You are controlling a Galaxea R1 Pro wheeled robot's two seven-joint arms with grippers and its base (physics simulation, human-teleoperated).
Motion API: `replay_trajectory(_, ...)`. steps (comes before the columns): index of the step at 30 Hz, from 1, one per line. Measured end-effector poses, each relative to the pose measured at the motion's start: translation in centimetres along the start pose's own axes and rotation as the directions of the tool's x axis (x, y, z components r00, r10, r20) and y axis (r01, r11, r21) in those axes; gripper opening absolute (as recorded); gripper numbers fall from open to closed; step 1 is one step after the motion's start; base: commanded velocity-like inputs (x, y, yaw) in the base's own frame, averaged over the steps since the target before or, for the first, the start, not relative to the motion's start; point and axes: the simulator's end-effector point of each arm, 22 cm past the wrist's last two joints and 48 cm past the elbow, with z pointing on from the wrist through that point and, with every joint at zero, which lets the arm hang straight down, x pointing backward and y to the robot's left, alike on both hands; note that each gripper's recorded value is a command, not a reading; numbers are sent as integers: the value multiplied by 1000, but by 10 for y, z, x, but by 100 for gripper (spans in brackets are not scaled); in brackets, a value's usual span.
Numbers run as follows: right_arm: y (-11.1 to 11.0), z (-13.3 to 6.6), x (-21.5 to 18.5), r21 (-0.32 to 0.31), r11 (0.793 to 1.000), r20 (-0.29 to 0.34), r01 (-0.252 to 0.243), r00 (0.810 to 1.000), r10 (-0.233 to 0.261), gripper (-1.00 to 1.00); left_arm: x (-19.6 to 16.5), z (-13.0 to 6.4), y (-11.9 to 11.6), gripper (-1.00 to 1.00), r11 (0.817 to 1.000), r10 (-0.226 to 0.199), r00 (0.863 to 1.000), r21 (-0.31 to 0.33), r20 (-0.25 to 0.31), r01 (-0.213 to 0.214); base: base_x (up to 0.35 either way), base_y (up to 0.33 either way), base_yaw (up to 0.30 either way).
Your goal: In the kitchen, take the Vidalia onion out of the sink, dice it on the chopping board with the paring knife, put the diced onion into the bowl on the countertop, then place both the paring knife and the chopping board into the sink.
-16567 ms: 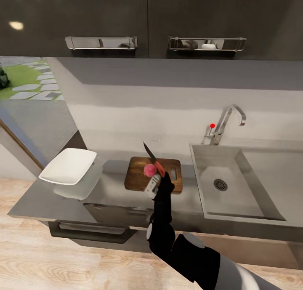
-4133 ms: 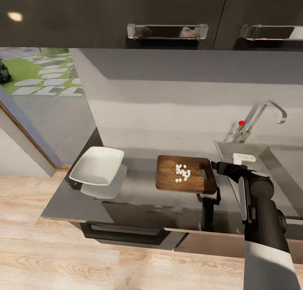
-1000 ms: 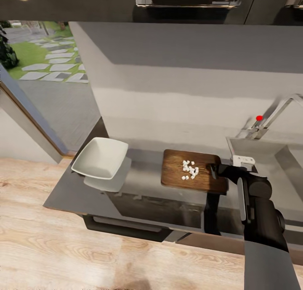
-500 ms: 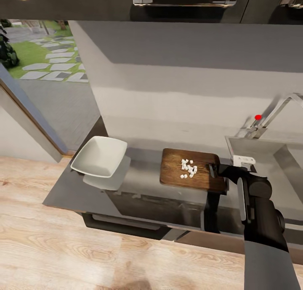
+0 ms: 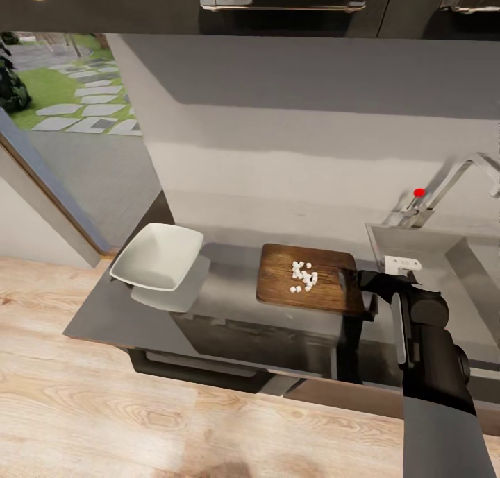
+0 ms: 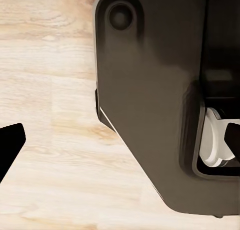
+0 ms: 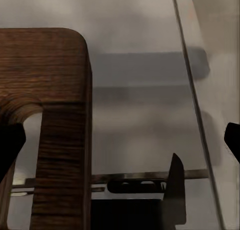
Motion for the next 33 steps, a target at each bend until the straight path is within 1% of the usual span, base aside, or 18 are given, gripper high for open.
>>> replay_trajectory(21, 4, 6, 9, -5, 1000, -18, 1, 1000, -2, 100, 4, -1, 0, 100, 1000, 0, 1000, 0, -13, 0, 0, 1, 1)
replay_trajectory(33, 5, 13, 19, -6, 1000, -42, 5, 999, -5, 100, 8, -1, 0, 100, 1000, 0, 1000, 0, -23, 0, 0, 32, 63)
